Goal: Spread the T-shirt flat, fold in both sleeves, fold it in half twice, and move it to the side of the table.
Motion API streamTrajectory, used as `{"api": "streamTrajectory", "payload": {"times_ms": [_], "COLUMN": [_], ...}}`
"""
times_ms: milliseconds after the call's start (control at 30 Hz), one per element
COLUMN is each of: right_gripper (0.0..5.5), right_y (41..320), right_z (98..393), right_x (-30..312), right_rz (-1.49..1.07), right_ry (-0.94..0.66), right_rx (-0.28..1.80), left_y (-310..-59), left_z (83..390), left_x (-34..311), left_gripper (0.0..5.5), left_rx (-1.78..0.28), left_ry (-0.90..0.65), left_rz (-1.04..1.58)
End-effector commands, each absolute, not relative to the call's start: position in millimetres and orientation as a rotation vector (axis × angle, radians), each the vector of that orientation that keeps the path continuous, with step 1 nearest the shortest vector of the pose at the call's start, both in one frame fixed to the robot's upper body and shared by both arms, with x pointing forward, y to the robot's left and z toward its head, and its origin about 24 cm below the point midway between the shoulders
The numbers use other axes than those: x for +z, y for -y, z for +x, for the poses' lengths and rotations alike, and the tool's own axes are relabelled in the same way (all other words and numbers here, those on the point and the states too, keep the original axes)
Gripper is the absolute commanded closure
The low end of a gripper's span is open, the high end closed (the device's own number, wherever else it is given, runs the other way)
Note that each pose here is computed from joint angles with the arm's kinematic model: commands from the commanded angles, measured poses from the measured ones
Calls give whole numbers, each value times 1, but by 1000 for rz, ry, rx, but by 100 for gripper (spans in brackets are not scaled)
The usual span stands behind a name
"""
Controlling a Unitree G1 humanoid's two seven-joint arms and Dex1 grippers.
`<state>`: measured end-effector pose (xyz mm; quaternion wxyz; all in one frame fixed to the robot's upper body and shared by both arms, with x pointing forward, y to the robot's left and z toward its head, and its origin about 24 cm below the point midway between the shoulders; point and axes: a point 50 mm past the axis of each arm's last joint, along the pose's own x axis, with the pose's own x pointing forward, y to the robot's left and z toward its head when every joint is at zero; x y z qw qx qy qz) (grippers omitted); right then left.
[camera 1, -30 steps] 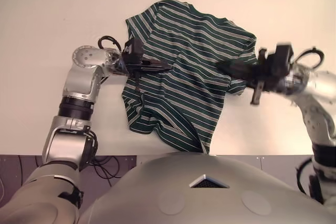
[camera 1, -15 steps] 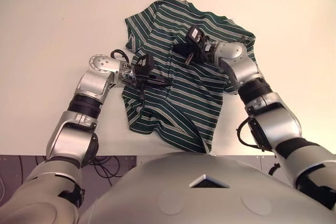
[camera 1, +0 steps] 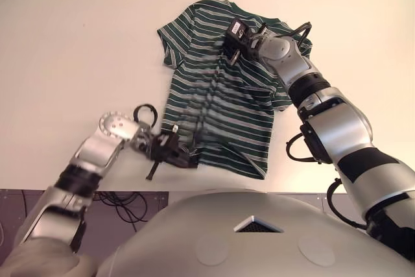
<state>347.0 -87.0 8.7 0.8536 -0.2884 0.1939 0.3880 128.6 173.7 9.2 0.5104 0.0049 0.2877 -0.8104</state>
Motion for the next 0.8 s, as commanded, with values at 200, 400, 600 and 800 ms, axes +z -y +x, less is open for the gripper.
{"api": "streamTrajectory", "payload": {"times_ms": [200,400,600,800], "right_gripper": [550,550,550,550], "right_y": [108,97,88,65], "right_z": [294,298,291,260], "right_x": [-52,-17,28,48], "right_rz": [-603,-571,-586,-566], "right_ry": [-615,-210,141,227], "right_rx": [994,1055,1018,1079], "left_y": [-186,-180,-183,-188], "left_z": [144,221,289,341], "left_x": [53,89,109,78], "left_gripper": [548,548,548,548], "left_rx": [-1798,-1360,-962,-691], "left_ry": [-493,-179,-147,-256], "left_rz": [-131,-179,-114,295]}}
